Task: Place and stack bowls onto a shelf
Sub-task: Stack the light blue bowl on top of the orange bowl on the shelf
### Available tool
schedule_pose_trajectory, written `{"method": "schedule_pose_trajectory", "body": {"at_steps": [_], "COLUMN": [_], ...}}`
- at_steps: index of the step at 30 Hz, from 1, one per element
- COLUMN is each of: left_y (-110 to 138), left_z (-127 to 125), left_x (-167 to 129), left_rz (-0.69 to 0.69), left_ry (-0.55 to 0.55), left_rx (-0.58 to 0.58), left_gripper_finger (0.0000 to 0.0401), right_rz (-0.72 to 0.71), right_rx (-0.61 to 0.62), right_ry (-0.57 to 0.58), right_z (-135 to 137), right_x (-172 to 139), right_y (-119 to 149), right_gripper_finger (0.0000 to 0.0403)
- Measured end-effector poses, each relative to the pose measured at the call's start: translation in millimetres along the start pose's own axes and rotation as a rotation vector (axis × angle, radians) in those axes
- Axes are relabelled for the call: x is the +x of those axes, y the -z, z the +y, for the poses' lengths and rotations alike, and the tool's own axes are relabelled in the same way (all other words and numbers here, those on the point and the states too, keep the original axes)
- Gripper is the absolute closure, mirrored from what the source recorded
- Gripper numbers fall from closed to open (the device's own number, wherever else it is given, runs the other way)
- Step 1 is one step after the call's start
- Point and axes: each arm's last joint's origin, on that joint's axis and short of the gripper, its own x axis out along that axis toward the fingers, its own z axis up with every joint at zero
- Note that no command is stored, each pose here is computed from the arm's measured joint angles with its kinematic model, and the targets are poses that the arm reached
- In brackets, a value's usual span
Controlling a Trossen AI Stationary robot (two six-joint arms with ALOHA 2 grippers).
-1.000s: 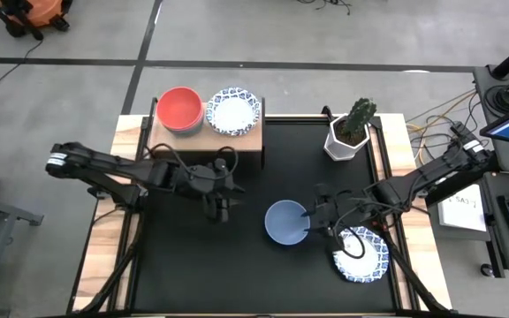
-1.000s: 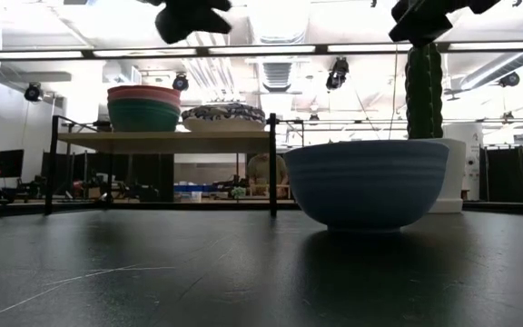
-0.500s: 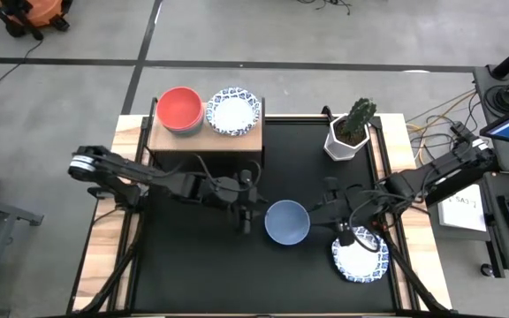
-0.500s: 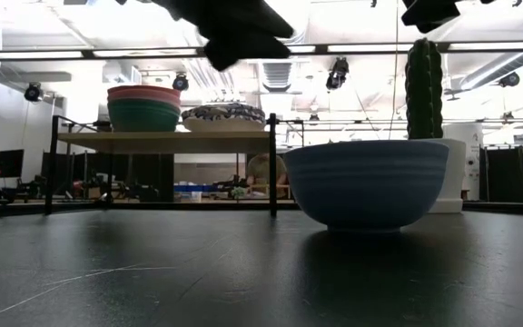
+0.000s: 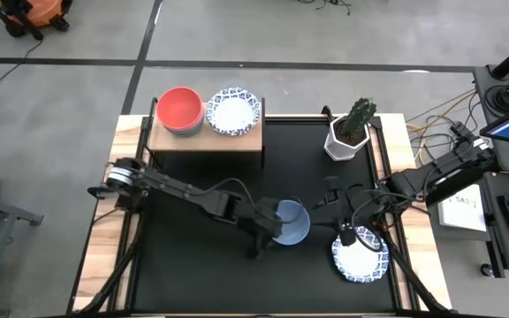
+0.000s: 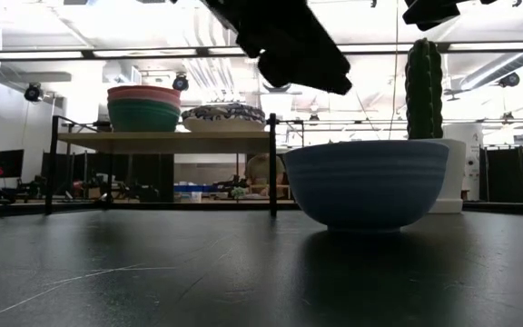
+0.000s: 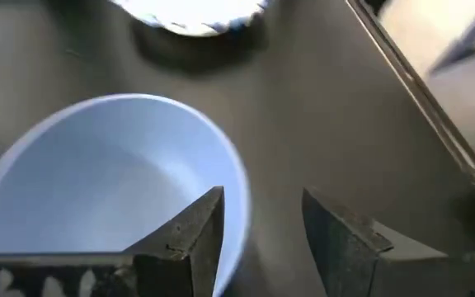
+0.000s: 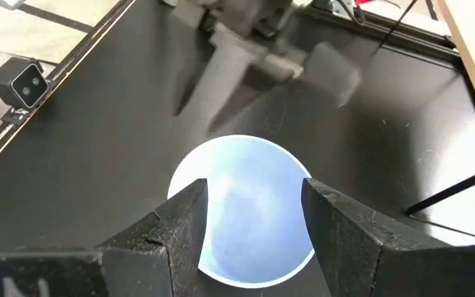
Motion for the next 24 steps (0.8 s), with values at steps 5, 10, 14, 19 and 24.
{"method": "schedule_pose_trajectory", "body": {"at_steps": [5, 10, 14, 19, 24], "left_y": [-3.3, 1.3, 0.6, -0.3, -6.3], "left_z": [-1.3, 0.1, 0.2, 0.4, 1.4], "left_x": [18.0, 36.8, 42.8, 42.3, 38.0], "left_rz": [0.134, 0.239, 0.244, 0.241, 0.226], "left_ry": [0.073, 0.096, 0.125, 0.129, 0.088], "left_rx": [-0.013, -0.033, -0.04, -0.041, -0.02], "left_gripper_finger": [0.0266, 0.0275, 0.0279, 0.0285, 0.0286], "right_rz": [-0.002, -0.007, -0.008, -0.013, -0.013], "right_rx": [0.0, 0.013, 0.018, 0.012, 0.008], "right_ry": [-0.002, -0.008, -0.008, -0.007, -0.007], "right_z": [0.1, 0.3, 0.3, 0.4, 0.3], "right_x": [0.1, 0.4, 0.5, 0.7, 0.7], "right_y": [-0.2, -0.8, -0.8, -1.2, -1.3], "right_gripper_finger": [0.0216, 0.0216, 0.0216, 0.0216, 0.0216]}}
